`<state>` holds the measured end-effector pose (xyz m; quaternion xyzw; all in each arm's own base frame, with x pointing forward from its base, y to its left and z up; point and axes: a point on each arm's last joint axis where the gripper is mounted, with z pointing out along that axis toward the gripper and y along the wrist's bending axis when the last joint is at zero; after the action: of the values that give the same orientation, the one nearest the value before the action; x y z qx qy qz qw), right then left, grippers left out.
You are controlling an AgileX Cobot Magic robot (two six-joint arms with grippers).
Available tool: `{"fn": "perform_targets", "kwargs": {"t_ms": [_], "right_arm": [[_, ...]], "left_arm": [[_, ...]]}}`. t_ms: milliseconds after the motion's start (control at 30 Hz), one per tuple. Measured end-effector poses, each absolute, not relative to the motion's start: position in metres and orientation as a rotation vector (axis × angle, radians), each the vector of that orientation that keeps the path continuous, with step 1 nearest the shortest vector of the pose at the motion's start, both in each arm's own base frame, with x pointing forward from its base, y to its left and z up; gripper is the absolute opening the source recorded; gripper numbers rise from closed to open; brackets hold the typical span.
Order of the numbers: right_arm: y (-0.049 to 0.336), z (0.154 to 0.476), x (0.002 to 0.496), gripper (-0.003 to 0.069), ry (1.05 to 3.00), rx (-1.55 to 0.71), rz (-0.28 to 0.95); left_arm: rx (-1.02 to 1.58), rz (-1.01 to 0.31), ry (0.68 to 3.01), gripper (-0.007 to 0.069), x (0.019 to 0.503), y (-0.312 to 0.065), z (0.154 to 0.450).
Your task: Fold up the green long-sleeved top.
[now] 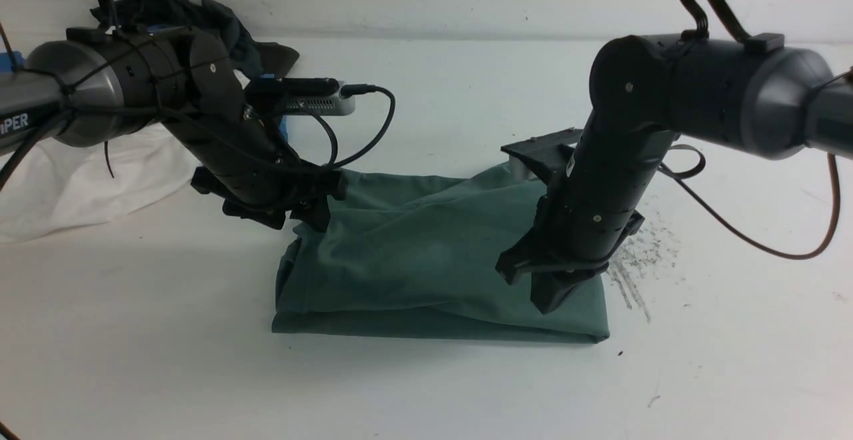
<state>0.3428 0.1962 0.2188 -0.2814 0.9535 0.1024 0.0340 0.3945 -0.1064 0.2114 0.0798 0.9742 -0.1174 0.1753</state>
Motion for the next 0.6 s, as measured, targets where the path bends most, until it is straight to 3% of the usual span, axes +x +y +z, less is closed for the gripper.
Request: {"fn": "perform_targets", "kwargs": {"t_ms": [200, 233, 300, 600], "right_arm": [[0.196, 0.219, 0.343, -0.0015, 2.938, -0.851, 0.315], [0.196, 0.219, 0.343, -0.0015, 2.938, -0.850, 0.318], [0.197, 0.219, 0.343, -0.0015, 2.939, -0.845, 0.329], [0.198, 0.219, 0.342, -0.0015, 2.936, -0.858, 0.343]], "left_arm": [[0.229, -0.335, 2.794, 0.0184, 0.394, -0.107, 0.205], [0.238, -0.334, 2.817, 0.0104, 0.393, -0.107, 0.201], [0.270, -0.330, 2.828, 0.0030, 0.393, -0.107, 0.198], [0.348, -0.331, 2.722, 0.0009, 0.401, -0.109, 0.235]]}}
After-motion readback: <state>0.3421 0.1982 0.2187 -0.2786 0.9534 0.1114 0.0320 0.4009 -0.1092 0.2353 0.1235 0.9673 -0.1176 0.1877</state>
